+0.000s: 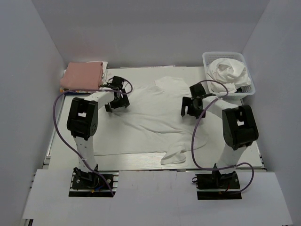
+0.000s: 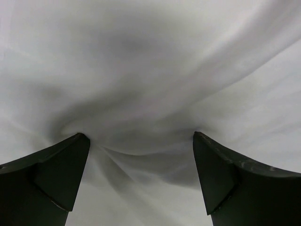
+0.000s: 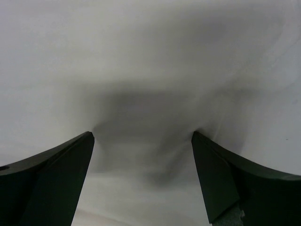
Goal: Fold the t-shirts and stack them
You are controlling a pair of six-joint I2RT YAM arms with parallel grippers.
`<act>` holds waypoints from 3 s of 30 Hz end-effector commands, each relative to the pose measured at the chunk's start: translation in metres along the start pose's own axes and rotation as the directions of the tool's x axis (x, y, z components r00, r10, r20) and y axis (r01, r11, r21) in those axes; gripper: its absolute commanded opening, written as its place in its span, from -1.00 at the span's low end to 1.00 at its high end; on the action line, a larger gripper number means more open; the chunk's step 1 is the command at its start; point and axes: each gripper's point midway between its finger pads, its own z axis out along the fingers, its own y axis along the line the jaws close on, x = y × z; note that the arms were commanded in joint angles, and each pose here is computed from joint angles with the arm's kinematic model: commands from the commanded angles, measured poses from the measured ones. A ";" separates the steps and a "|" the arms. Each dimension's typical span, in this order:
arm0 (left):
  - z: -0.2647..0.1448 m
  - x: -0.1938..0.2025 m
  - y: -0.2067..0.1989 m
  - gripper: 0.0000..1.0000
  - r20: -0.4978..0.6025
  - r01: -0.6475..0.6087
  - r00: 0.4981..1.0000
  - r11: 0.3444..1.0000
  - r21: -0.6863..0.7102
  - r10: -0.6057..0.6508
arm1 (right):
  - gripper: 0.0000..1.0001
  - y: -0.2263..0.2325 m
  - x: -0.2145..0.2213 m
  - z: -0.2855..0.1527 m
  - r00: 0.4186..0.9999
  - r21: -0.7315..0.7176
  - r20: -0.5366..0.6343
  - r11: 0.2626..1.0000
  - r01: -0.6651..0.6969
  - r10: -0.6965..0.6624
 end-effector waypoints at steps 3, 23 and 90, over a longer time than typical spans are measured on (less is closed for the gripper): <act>0.030 -0.017 -0.019 1.00 -0.028 -0.027 0.999 0.999 0.022 0.028 | 0.81 -0.013 -0.024 0.041 0.996 0.084 -0.042 0.994 -0.069 0.073; -0.095 -0.090 -0.043 1.00 0.228 0.022 0.970 0.968 0.250 -0.081 | 0.81 0.083 -0.087 -0.074 0.947 -0.015 0.231 0.973 0.232 -0.222; -0.084 0.013 0.062 1.00 0.081 0.328 0.943 0.943 -0.062 -0.322 | 0.81 0.046 0.014 -0.067 0.992 -0.112 0.016 0.987 -0.120 0.122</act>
